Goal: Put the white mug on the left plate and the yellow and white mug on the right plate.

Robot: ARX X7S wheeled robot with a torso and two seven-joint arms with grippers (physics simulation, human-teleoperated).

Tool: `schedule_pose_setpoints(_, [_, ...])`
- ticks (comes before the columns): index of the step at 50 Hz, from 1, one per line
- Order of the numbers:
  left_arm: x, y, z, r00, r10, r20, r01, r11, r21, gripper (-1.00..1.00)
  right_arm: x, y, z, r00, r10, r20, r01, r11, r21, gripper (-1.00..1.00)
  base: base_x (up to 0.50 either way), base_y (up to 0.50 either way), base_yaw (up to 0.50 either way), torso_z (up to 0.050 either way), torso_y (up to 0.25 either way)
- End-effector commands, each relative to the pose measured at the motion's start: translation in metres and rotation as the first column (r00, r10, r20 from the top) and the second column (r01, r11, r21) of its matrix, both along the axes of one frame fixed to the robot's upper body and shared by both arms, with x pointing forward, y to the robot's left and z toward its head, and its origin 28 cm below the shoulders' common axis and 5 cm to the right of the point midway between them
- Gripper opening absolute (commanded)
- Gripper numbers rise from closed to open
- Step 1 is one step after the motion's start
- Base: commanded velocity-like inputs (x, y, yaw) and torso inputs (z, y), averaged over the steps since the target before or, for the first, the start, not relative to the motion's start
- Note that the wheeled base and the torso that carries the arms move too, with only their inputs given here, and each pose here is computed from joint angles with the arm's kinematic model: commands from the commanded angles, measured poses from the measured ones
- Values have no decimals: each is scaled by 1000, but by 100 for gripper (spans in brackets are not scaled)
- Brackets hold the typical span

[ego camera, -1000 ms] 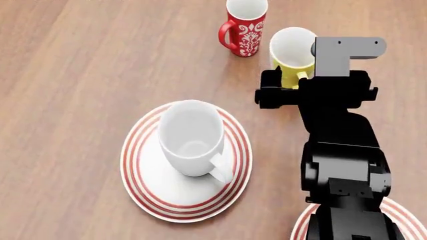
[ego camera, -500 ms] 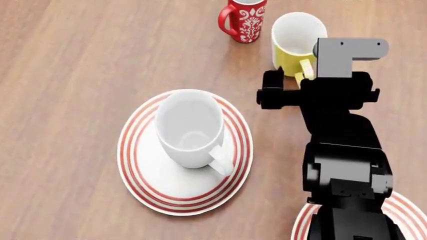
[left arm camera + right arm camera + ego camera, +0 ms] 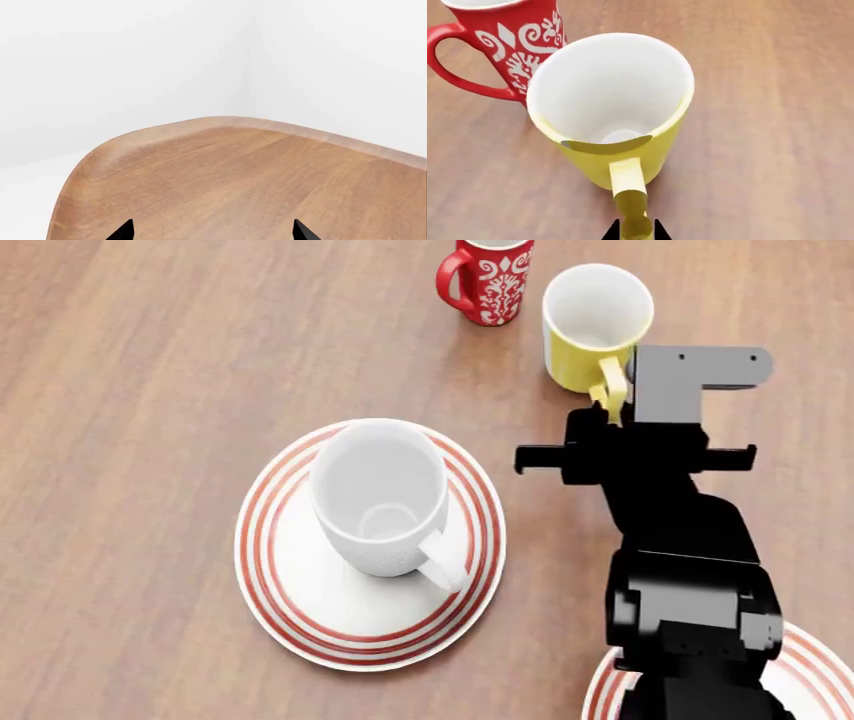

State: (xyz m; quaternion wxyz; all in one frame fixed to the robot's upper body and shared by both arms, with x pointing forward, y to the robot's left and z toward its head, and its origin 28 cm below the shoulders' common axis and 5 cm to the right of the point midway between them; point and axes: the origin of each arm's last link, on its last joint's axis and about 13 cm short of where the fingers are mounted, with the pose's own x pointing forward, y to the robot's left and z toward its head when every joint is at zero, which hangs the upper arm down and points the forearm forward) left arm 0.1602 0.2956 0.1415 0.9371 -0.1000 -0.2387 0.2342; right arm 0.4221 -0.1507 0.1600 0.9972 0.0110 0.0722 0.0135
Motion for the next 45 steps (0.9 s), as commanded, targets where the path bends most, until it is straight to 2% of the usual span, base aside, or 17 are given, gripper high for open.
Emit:
schedule_pose_setpoints(1, [0, 0, 0, 1000, -1, 1, 1, 1000, -3, 100, 0, -2, -3, 995, -7, 102, 9, 1000, -20, -100, 0, 0, 0, 0, 0])
schedule_pose_setpoints(4, [1, 0, 0, 1000, -2, 0, 2, 1000, -2, 100, 0, -3, -3, 981, -4, 195, 14, 999, -46, -100, 0, 0, 0, 0, 0])
schedule_pose_setpoints(8, [1, -1, -1, 1000, -4, -2, 4, 1000, 1, 100, -3, -5, 0, 938, -3, 346, 2, 1000, 6, -100, 0, 0, 0, 0, 0])
schedule_pose_setpoints(17, [2, 1, -1, 1000, -4, -2, 4, 1000, 1, 100, -35, -9, 2, 883, -26, 469, -15, 996, 83, -100, 0, 0, 0, 0, 0])
schedule_pose_setpoints(27, [3, 0, -2, 1000, -5, -2, 5, 1000, 5, 100, -70, -7, 1, 883, -15, 469, 7, 1000, 18, -100, 0, 0, 0, 0, 0])
schedule_pose_setpoints(28, [3, 1, -1, 1000, -4, -2, 4, 1000, 4, 100, -72, -7, -3, 909, -14, 416, 13, 1000, 5, -100, 0, 0, 0, 0, 0])
schedule_pose_setpoints(30, [3, 1, -1, 1000, -3, -2, 3, 1000, 3, 100, -78, -6, -8, 920, -20, 390, 30, 999, -20, -100, 0, 0, 0, 0, 0])
schedule_pose_setpoints(45, [3, 1, -1, 1000, -3, -2, 3, 1000, 3, 100, -79, -6, -7, 920, -20, 390, 30, 999, -20, -100, 0, 0, 0, 0, 0])
